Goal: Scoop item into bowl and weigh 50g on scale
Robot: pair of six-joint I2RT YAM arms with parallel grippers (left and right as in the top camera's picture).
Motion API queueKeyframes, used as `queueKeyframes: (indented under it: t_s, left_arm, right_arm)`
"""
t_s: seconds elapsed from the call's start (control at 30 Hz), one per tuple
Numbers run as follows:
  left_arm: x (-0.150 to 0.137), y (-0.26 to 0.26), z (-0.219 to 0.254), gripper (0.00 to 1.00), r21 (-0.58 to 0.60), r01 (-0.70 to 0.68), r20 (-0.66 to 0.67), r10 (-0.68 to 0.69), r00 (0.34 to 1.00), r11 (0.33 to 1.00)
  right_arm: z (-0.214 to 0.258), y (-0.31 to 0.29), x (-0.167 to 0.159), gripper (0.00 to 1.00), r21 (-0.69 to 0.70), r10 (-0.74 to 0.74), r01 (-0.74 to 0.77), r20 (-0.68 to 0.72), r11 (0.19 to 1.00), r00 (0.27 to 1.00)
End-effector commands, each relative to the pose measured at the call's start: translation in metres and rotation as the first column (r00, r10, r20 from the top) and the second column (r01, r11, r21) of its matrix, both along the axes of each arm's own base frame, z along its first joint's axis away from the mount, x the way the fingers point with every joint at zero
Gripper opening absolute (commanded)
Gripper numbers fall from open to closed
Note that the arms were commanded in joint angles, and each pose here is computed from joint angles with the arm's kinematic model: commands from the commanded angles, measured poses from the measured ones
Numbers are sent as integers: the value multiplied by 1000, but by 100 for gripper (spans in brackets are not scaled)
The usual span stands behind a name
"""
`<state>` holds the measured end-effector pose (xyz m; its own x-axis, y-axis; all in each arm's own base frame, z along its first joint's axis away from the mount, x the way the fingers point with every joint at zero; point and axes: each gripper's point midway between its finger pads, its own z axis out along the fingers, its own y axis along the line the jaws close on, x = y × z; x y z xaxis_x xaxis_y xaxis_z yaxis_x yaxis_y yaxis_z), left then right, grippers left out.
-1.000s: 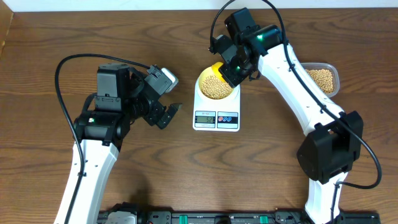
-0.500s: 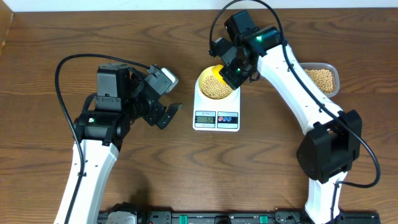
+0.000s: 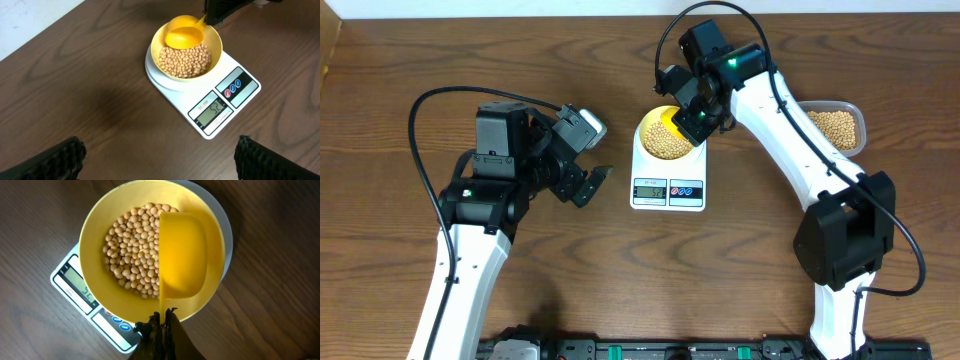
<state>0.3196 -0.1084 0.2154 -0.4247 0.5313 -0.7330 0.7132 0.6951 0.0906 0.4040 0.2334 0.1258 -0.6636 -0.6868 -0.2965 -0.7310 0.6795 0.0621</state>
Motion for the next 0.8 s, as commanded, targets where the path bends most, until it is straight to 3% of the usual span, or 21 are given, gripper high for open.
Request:
queueKeyframes:
  t_s: [0.0,0.77]
  left_arm:
    - [-1,3,-3,97,-1,-18,-9,18,1000,1000]
    - [-1,3,-3,97,-1,-18,-9,18,1000,1000]
  right_arm:
    - [-14,3,-2,1,-16,20,-21,-24,1000,1000]
    - [-20,7,-5,1,-36,116,-117,-17,992,993]
